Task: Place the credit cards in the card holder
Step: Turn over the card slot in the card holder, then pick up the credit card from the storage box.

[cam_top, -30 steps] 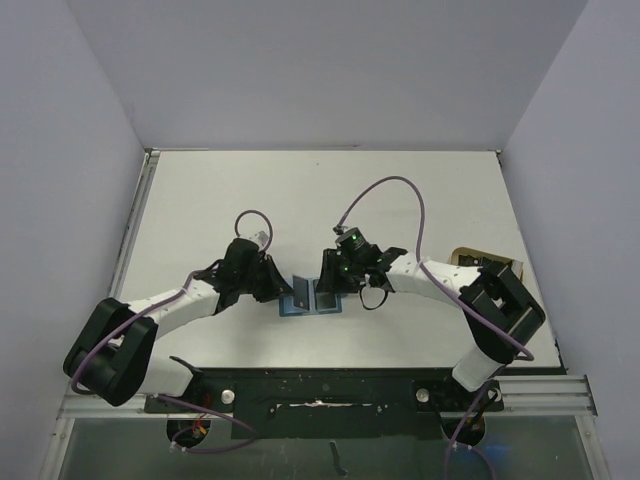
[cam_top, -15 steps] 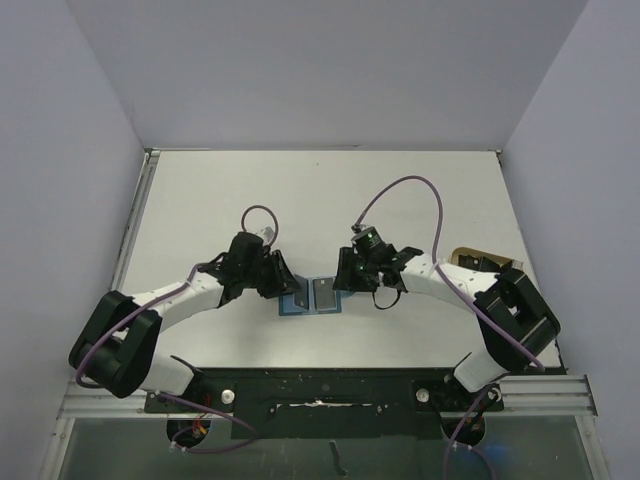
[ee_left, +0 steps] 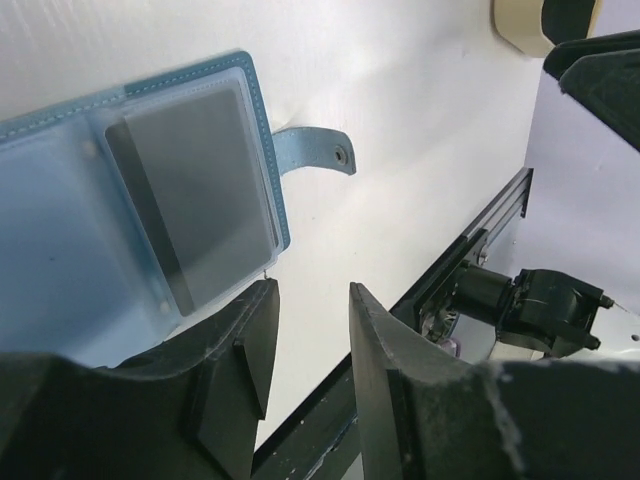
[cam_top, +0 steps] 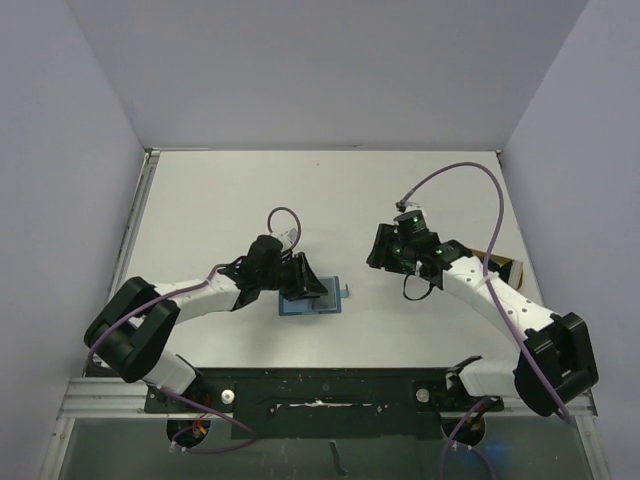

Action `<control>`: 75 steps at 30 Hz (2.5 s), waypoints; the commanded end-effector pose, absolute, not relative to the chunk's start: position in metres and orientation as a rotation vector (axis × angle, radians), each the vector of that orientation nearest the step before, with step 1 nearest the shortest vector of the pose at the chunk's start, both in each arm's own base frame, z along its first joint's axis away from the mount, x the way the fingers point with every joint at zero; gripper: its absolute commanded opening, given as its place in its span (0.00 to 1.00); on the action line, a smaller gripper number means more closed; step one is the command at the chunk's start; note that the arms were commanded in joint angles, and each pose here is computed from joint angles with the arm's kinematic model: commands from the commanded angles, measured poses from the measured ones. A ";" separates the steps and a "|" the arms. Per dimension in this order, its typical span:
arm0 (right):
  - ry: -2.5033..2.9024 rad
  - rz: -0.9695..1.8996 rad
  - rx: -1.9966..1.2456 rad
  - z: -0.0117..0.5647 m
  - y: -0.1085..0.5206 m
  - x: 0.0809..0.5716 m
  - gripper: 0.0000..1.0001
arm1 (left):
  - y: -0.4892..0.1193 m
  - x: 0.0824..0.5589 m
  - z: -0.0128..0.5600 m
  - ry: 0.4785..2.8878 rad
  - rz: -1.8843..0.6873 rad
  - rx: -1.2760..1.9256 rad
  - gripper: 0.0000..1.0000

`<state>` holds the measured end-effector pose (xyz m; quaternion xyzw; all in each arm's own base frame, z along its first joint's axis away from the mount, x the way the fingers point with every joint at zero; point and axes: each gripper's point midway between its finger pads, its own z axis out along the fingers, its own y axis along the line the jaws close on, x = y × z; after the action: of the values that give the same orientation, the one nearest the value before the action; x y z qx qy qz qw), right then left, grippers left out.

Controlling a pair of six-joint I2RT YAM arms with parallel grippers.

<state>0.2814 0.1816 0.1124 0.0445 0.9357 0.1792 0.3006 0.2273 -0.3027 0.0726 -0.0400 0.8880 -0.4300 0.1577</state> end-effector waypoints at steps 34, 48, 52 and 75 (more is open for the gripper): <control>2.455 -0.610 0.783 0.123 -0.128 0.286 0.57 | -0.250 0.227 0.157 2.353 -0.965 0.141 0.72; 2.500 -0.800 0.883 0.091 -0.169 0.288 0.61 | -0.256 0.225 0.153 2.363 -1.029 0.110 0.72; 2.503 -0.822 0.893 0.088 -0.175 0.288 0.61 | -0.258 0.226 0.151 2.369 -1.033 0.110 0.72; 2.526 -0.833 0.902 0.082 -0.184 0.283 0.38 | -0.254 0.229 0.146 2.375 -1.005 0.131 0.71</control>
<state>0.2719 -0.1722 0.0631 0.3071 0.9011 -0.2749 0.1345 0.2196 -0.2483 0.1273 0.0363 0.9007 -0.3543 0.2488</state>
